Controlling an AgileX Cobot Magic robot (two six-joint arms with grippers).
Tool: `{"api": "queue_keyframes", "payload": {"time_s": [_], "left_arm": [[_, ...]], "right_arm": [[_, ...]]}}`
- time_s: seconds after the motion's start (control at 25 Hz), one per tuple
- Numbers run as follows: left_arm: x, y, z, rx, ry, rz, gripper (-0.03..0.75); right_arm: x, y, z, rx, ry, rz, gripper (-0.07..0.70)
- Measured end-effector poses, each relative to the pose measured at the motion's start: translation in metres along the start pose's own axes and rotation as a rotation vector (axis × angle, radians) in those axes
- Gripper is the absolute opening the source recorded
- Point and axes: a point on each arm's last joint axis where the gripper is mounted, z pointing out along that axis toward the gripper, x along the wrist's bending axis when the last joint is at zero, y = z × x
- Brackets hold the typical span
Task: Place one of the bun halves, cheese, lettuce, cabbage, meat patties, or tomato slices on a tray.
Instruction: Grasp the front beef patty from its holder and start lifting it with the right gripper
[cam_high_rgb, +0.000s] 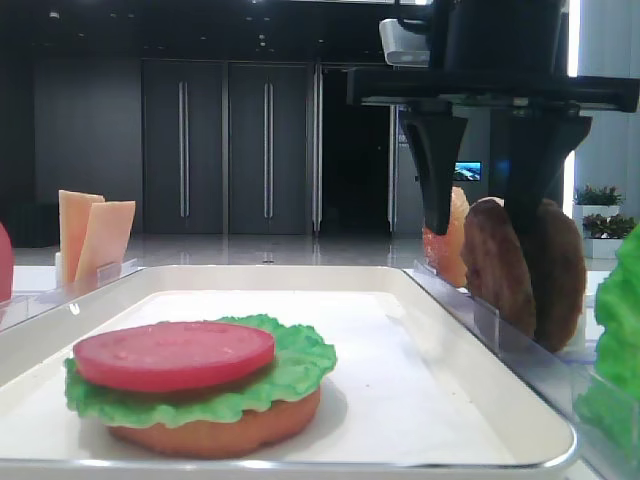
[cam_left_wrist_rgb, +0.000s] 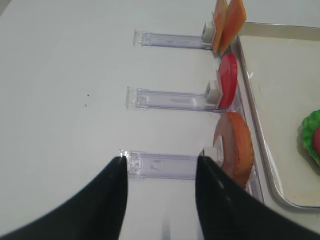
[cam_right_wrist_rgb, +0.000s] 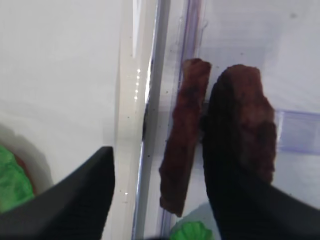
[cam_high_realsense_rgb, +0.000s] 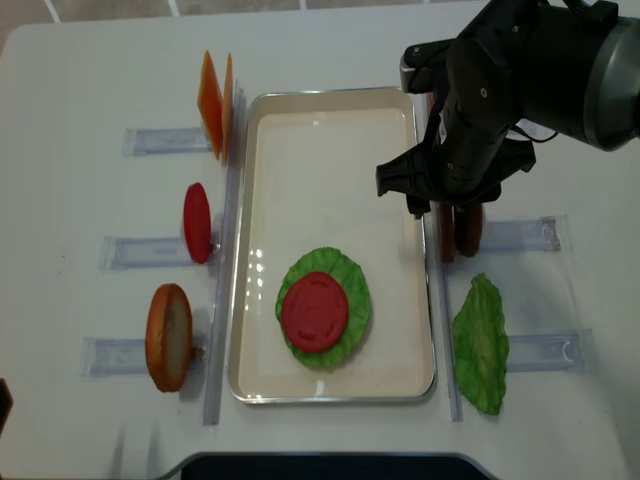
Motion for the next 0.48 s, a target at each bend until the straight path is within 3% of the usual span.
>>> {"api": "queue_keyframes", "payload": {"time_s": [0.24, 0.48], "left_arm": [[0.0000, 0.0000, 0.0000, 0.000, 0.000, 0.000, 0.345], [0.0000, 0.0000, 0.0000, 0.000, 0.000, 0.000, 0.345]], "right_arm": [[-0.0007, 0.0004, 0.0000, -0.005, -0.008, -0.006, 0.306], [-0.0020, 0.0012, 0.0000, -0.013, -0.021, -0.017, 0.250]]}}
